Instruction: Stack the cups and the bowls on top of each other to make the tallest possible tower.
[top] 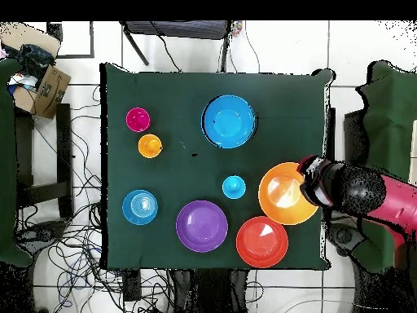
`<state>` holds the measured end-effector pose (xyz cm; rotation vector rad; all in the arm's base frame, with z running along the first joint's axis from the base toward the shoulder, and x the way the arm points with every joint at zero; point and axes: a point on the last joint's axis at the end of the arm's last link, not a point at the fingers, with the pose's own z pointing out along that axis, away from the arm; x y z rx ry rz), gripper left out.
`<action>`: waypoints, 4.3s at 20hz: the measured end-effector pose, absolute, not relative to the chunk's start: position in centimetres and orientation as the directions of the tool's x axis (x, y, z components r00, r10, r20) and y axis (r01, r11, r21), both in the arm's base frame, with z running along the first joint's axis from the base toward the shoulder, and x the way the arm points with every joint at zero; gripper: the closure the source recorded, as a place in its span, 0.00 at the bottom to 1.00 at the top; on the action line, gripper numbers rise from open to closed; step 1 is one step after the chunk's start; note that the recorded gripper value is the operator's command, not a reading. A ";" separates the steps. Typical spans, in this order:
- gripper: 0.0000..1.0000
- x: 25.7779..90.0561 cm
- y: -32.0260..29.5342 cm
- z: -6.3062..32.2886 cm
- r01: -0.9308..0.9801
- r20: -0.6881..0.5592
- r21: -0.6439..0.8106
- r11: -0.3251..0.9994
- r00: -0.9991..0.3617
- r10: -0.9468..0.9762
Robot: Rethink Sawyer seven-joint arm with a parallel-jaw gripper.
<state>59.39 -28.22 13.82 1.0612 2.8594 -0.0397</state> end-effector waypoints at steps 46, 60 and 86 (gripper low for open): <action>0.00 66.0 -24.5 11.3 0.819 -0.057 0.024 0.573 -0.571 0.819; 0.00 65.3 -24.0 7.9 0.880 -0.036 0.017 0.475 -0.474 0.880; 0.00 65.9 -25.3 6.1 0.916 -0.068 0.068 0.396 -0.392 0.917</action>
